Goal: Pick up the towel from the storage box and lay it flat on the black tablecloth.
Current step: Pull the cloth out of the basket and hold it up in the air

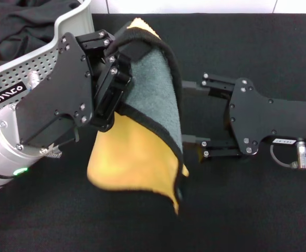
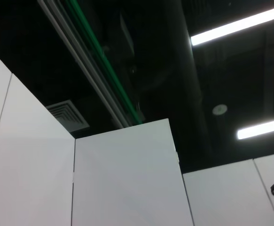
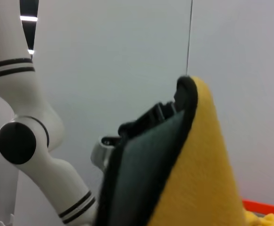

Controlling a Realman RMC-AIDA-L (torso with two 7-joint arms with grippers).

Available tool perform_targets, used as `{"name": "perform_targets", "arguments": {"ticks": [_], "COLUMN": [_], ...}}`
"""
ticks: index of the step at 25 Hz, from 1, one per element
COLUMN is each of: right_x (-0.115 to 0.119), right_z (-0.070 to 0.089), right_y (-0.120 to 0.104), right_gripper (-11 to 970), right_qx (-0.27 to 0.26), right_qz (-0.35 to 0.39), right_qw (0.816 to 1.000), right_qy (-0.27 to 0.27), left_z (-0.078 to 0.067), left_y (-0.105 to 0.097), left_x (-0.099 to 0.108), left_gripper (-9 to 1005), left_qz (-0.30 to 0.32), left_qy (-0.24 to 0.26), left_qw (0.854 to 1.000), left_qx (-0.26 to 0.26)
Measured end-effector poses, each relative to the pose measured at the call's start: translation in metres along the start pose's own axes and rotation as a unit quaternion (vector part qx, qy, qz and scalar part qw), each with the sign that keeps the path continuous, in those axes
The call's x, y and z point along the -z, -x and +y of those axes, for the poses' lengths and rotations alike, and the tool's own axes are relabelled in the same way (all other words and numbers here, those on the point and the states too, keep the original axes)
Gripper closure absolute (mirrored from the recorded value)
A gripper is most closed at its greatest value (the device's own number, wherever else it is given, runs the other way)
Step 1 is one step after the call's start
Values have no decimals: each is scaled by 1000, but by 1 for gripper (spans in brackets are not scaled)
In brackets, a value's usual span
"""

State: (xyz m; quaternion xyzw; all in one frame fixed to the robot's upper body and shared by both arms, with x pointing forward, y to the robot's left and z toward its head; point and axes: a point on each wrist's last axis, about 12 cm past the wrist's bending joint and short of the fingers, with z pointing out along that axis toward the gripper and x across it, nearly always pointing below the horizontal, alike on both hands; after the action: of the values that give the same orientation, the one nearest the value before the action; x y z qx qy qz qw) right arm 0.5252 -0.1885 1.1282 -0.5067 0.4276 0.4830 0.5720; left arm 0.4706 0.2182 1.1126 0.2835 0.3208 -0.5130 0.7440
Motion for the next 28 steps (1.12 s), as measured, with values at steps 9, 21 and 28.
{"name": "perform_targets", "arguments": {"ticks": [9,21,28], "right_x": [-4,-6,10], "right_z": [-6,-11,-7], "right_y": [11,4,-16], "right_gripper": [253,259,262], "right_qx": [17,18,-6], "right_qz": [-32,-36,4], "right_qw": [999,997,991], "right_qy": [-11,-68,-132], "left_z": [3,4,5], "left_y": [-14,-19,-17], "left_x": [1,-1,-1], "left_gripper": [983,981,980], "left_qz": [41,50,41], "left_qy": [21,22,30], "left_qw": [999,998,999], "left_qx": [-8,-11,-16]}}
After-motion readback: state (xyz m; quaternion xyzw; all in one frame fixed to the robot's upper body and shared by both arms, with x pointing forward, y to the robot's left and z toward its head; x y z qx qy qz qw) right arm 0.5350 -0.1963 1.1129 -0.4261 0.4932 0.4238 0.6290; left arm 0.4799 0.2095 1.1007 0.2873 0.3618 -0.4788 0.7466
